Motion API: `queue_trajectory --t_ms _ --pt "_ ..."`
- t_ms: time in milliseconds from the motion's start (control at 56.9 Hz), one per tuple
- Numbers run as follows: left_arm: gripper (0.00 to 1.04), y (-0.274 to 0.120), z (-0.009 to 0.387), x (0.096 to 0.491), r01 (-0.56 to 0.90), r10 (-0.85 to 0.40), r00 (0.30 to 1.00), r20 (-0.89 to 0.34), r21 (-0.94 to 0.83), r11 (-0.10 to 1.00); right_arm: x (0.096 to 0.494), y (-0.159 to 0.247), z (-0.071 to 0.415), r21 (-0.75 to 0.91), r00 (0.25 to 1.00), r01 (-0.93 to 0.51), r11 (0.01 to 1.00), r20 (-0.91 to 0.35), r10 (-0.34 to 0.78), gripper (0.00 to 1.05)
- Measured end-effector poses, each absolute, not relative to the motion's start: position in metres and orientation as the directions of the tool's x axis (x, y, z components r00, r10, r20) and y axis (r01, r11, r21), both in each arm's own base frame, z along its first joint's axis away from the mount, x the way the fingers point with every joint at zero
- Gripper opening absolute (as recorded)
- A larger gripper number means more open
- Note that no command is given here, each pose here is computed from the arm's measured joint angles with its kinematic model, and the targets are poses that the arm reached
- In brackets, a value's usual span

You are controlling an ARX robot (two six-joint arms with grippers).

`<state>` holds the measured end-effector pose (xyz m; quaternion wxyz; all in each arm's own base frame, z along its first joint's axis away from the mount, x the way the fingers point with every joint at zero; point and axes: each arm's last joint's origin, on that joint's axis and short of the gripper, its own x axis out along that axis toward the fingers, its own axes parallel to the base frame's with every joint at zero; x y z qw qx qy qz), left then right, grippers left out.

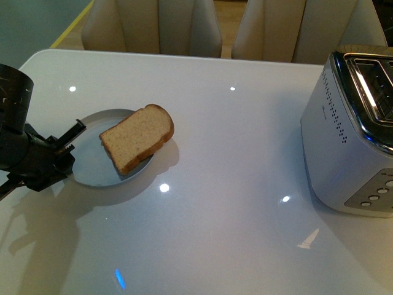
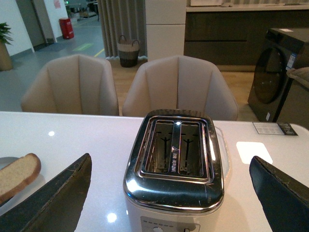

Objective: Left arm holds plate, right arm toasts bread

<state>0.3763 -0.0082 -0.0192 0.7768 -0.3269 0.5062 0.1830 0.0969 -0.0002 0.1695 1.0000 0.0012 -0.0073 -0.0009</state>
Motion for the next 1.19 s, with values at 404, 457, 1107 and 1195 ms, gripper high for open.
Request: queue_trajectory --t_ms 404,457,1107,1195 --pt "0.03 -0.026 0.048 0.376 -0.521 -0.116 0.519 -0.847 -0.421 0.742 0.097 0.000 0.169 0.002 1.000 0.002 1.000 0.014 -0.002 0.96" --pt "0.03 -0.031 0.063 0.377 -0.501 -0.127 0.529 -0.839 -0.430 0.751 0.097 0.000 0.169 0.002 1.000 0.002 1.000 0.014 -0.002 0.96" --pt "0.03 -0.147 0.174 0.385 -0.181 -0.314 0.574 -0.756 -0.491 0.852 0.097 0.000 0.169 0.002 1.000 0.002 1.000 0.015 -0.002 0.96" --pt "0.03 -0.156 0.179 0.383 -0.159 -0.332 0.565 -0.755 -0.494 0.855 0.097 0.000 0.169 0.002 1.000 0.002 1.000 0.015 -0.002 0.96"
